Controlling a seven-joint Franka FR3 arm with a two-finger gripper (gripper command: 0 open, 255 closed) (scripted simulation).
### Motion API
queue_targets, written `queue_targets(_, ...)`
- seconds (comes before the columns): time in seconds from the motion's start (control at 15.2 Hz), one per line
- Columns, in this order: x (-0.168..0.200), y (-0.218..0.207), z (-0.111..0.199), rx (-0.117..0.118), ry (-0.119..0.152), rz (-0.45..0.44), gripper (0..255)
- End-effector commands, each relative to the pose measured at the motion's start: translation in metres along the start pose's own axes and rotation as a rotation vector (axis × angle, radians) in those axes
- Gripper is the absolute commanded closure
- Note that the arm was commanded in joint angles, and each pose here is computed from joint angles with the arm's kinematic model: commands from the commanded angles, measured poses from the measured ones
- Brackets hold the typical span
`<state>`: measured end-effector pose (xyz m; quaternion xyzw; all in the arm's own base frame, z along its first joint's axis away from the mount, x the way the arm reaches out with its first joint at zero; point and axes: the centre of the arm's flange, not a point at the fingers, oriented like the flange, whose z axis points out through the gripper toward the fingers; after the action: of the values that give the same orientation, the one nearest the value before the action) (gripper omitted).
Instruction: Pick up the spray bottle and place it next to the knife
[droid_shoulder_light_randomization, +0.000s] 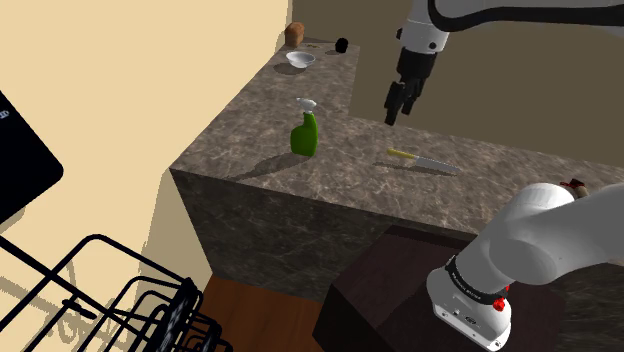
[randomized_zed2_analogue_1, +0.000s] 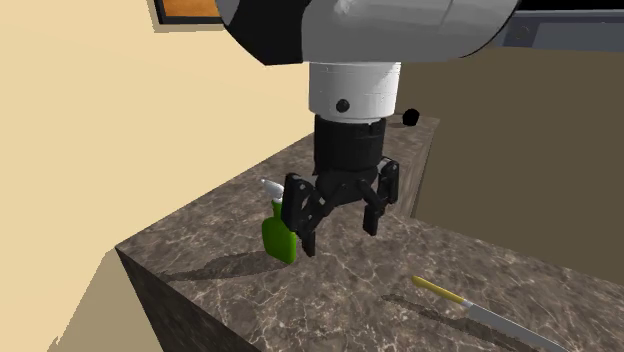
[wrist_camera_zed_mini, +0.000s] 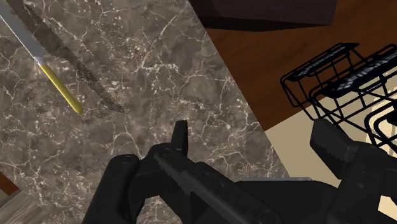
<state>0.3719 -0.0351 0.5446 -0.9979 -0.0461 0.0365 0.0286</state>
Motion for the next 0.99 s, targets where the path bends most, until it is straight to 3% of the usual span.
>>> queue_targets(0.0, 0.025, 0.010, 0.008, -0.001, 0.011, -0.028, 0)
queue_targets(0.92, 0.192, 0.042, 0.044, -0.004, 0.079, -0.218, 0)
